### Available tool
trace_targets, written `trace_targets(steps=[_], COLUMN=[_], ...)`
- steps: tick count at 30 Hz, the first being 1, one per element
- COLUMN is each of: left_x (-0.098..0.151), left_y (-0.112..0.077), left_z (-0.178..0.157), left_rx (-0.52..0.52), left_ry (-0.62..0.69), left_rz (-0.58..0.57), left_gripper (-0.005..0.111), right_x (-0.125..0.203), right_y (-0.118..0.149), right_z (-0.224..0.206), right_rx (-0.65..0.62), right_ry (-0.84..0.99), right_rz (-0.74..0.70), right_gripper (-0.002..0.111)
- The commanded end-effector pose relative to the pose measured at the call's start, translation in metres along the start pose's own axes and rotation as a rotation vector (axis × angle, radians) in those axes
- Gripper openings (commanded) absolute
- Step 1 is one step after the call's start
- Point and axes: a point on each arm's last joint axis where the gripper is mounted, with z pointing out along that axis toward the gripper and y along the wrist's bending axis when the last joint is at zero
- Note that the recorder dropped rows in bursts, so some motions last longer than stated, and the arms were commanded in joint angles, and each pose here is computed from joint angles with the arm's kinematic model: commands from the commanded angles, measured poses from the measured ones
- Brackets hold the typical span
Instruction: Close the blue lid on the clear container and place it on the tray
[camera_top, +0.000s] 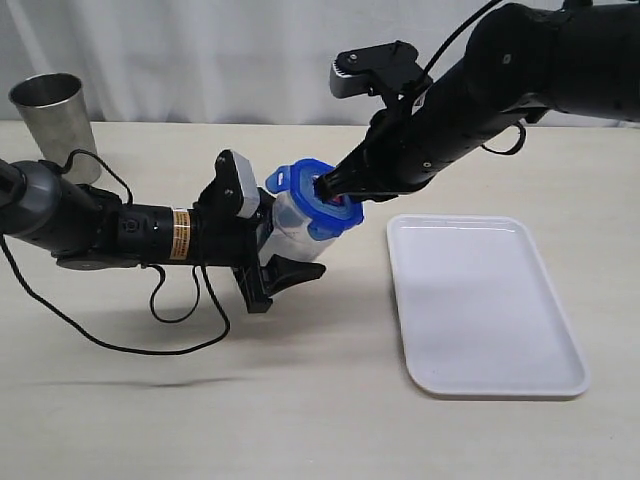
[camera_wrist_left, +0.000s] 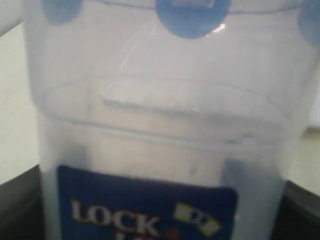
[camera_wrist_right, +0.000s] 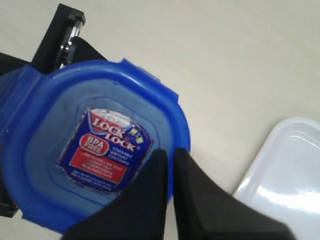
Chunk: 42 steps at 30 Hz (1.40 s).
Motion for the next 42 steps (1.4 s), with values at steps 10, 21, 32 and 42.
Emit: trace_targets(steps=[10,21,32,42], left_x=[-0.008,-0.004,-0.004,-0.005], left_y=[0.001,0.003,0.003,0.004], left_z=[0.0,0.0,0.0,0.0], left_rx=[-0.009,-0.032,-0.032,-0.043], left_ry=[-0.02,0.018,0.019,0.014], left_rz=[-0.092,-0.096,-0.084,-0.086], left_gripper=[0.0,0.0,0.0,0.0], right_x=[0.022,-0.031,-0.035,-0.024], right_y=[-0.004,0.008,0.042,0.063], right_z=[0.015,-0.038,-0.007,0.014], right_rx=[0.034,-0.034,0.043,0.084], right_ry=[0.126,-0.106,0.015,0.107], right_rz=[-0.012,0.058,0.049,-0.099], right_gripper=[0.005,0.03,0.037,0.033])
